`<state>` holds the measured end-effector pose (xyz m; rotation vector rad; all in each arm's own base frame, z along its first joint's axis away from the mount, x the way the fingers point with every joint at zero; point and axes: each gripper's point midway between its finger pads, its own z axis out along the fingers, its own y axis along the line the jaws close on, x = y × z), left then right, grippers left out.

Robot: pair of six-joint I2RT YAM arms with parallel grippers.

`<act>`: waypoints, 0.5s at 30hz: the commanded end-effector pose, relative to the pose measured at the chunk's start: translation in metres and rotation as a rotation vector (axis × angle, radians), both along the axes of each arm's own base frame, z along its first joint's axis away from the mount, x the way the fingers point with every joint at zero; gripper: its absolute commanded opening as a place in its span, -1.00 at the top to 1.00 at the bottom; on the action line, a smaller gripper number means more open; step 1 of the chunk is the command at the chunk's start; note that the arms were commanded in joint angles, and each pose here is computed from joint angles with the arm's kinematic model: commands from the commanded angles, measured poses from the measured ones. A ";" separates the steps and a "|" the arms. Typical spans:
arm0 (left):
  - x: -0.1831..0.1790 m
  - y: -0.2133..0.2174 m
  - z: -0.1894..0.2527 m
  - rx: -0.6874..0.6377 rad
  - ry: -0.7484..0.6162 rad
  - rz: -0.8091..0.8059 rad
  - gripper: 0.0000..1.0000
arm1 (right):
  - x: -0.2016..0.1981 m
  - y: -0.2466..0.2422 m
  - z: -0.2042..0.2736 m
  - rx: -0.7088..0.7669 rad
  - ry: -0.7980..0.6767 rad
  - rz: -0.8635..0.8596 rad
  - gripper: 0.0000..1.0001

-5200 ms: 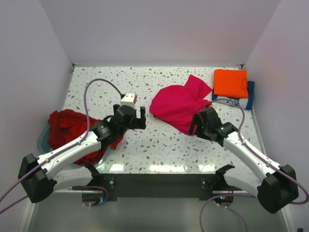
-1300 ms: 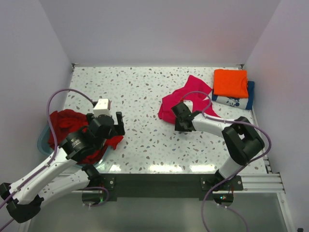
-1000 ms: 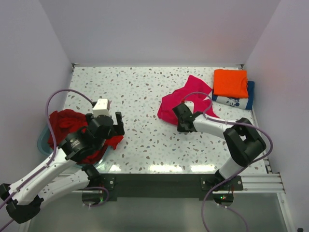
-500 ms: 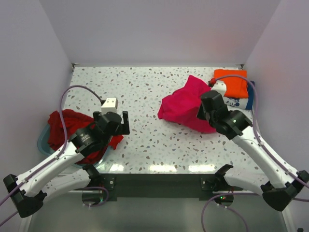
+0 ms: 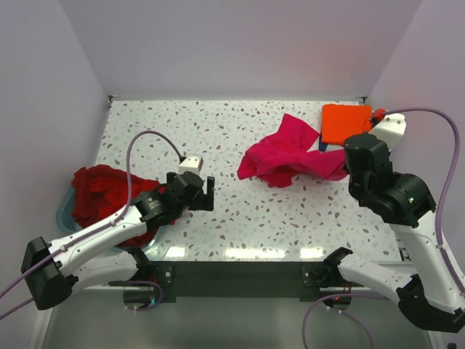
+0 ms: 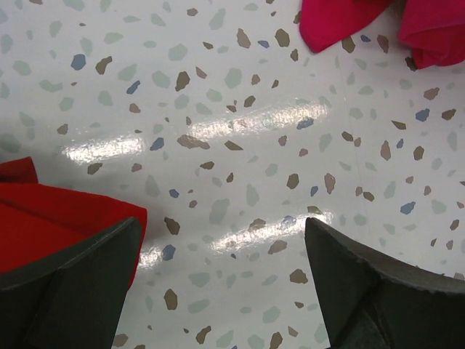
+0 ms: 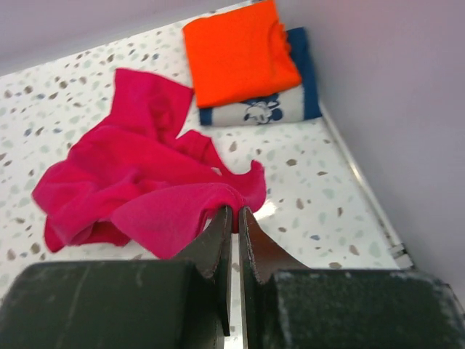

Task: Fold and stack the t-shirts
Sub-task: Flatten the tshirt out

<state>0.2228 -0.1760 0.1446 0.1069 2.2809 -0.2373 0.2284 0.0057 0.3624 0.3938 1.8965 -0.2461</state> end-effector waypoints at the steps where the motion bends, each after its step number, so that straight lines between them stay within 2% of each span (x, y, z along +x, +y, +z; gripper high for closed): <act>1: 0.005 -0.027 0.007 -0.072 -0.043 -0.041 -1.00 | -0.016 -0.039 0.029 -0.097 -0.051 -0.146 1.00; 8: 0.019 -0.065 -0.008 -0.027 -0.072 -0.077 -1.00 | -0.014 -0.044 0.041 -0.110 -0.073 -0.162 1.00; 10: 0.032 -0.077 -0.016 0.002 -0.074 -0.071 -0.98 | -0.006 -0.037 0.032 -0.101 -0.062 -0.144 1.00; 11: 0.040 -0.089 -0.004 -0.014 -0.094 -0.071 -0.96 | -0.003 -0.034 0.027 -0.097 -0.056 -0.136 1.00; 13: 0.050 -0.096 -0.018 0.054 -0.072 -0.057 -0.94 | 0.005 -0.030 0.013 -0.081 -0.028 -0.121 1.00; 15: 0.063 -0.106 -0.012 0.075 -0.087 -0.040 -0.93 | 0.009 -0.030 0.003 -0.073 -0.002 -0.112 1.00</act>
